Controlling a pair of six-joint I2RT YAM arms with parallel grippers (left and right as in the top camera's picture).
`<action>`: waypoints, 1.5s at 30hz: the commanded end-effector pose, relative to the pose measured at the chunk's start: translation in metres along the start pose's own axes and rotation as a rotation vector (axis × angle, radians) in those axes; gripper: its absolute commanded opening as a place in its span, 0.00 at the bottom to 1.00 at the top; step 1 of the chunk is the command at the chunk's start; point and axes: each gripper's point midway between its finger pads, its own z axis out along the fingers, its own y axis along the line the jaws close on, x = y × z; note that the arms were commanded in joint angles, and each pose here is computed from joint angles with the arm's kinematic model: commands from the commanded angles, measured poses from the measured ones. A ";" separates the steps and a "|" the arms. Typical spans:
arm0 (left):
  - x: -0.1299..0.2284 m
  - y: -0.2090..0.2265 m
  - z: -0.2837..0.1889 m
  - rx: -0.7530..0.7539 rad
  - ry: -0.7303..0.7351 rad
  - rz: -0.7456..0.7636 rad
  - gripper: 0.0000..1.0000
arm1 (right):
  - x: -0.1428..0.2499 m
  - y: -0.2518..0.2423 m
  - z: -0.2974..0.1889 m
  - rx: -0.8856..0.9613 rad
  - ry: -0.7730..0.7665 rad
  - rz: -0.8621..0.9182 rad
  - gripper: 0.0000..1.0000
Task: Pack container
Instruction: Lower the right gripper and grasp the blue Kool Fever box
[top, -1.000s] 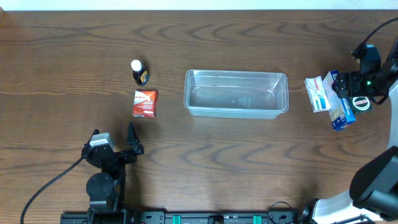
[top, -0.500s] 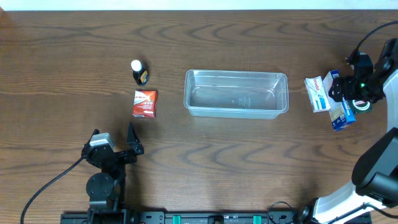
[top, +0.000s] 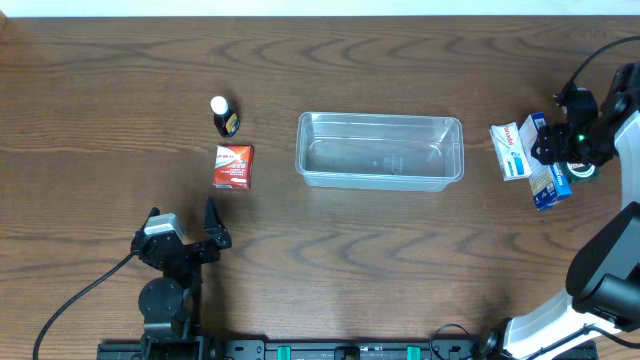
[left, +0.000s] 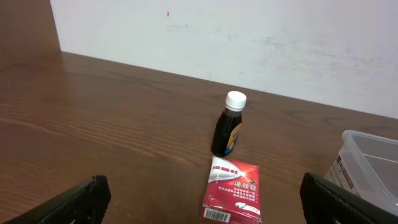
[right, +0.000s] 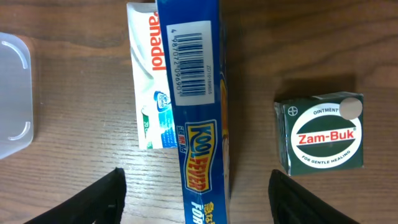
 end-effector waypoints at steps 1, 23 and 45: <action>0.017 0.006 0.002 -0.023 0.037 -0.004 0.98 | 0.003 0.010 0.009 -0.012 0.021 -0.023 0.72; 0.017 0.006 0.002 -0.023 0.037 -0.004 0.98 | 0.008 0.001 0.021 0.045 0.028 -0.073 0.53; 0.017 0.006 0.002 -0.023 0.037 -0.004 0.98 | 0.009 -0.002 0.021 0.063 0.034 -0.061 0.53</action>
